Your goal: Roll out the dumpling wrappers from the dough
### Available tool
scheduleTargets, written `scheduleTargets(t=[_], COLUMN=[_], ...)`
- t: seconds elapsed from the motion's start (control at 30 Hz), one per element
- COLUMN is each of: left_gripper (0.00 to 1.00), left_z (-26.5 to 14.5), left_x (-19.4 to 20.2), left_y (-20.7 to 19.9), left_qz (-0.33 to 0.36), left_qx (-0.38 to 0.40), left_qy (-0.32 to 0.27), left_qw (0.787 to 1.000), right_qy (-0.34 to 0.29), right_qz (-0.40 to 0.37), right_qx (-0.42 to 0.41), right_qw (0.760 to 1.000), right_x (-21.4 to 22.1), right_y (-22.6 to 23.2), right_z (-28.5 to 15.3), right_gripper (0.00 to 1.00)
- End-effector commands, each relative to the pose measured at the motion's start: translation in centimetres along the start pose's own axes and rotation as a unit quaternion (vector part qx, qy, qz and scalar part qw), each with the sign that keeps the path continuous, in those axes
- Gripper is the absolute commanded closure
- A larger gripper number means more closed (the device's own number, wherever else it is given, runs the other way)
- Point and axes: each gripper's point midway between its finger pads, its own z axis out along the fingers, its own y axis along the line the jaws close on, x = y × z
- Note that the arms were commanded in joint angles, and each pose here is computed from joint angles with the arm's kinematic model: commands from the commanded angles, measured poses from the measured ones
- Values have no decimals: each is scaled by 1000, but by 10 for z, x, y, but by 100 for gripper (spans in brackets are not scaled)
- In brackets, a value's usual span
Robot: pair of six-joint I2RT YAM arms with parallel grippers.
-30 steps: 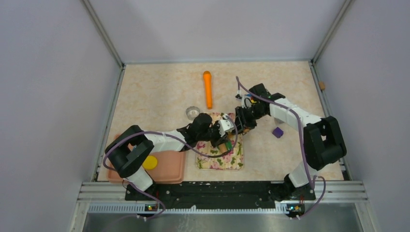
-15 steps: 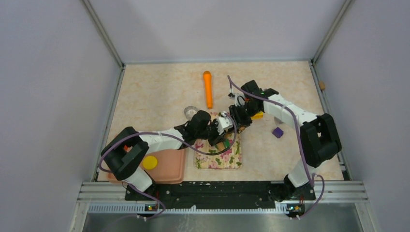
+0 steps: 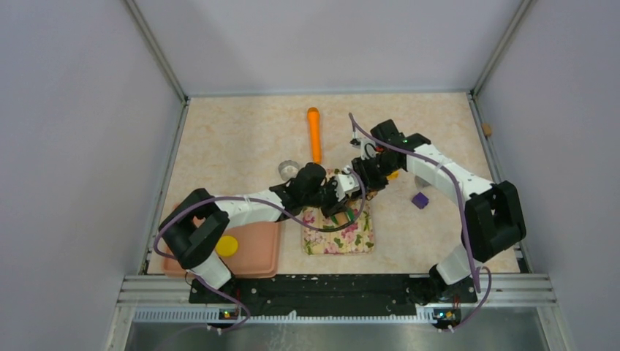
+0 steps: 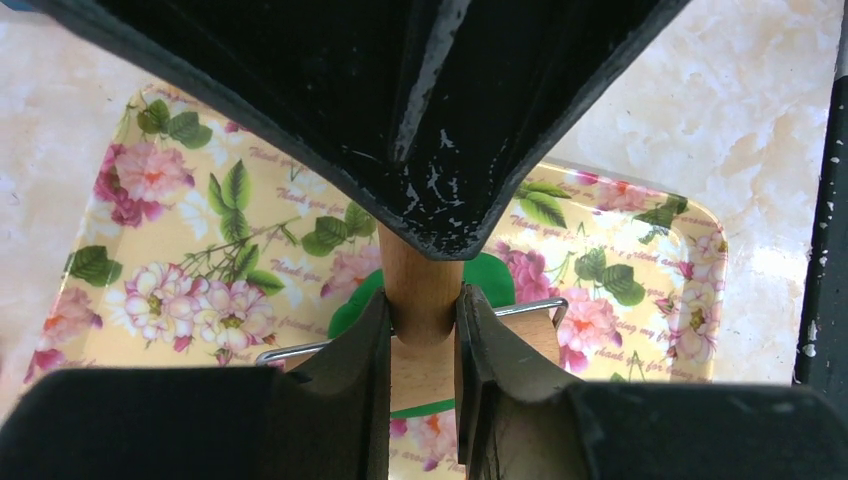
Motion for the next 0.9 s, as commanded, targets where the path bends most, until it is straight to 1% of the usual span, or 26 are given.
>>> scheduleTargets(t=[0.0,0.33,0.5,0.87], left_gripper=[100,100,100,100], left_z=[-9,-16,-17,-7], left_x=[-14,-1,12,48], left_y=[-3,-10,-7,3], left_qz=[2,-5,-10,-5], left_qx=[11,21,11,-8], left_qy=[-6,9,23,61], left_qw=[1000,1000,1000,998], right_qy=[-48,-36,-19,14], right_qz=[-33,-24,-10,-7], right_qx=[40,21,21,49], right_qw=[997,999,1000,999], right_x=[-15,-16,-8,6], right_y=[-14,-12,-19,-36], right_z=[-22,-12,4,34], right_gripper=[100,100,100,100])
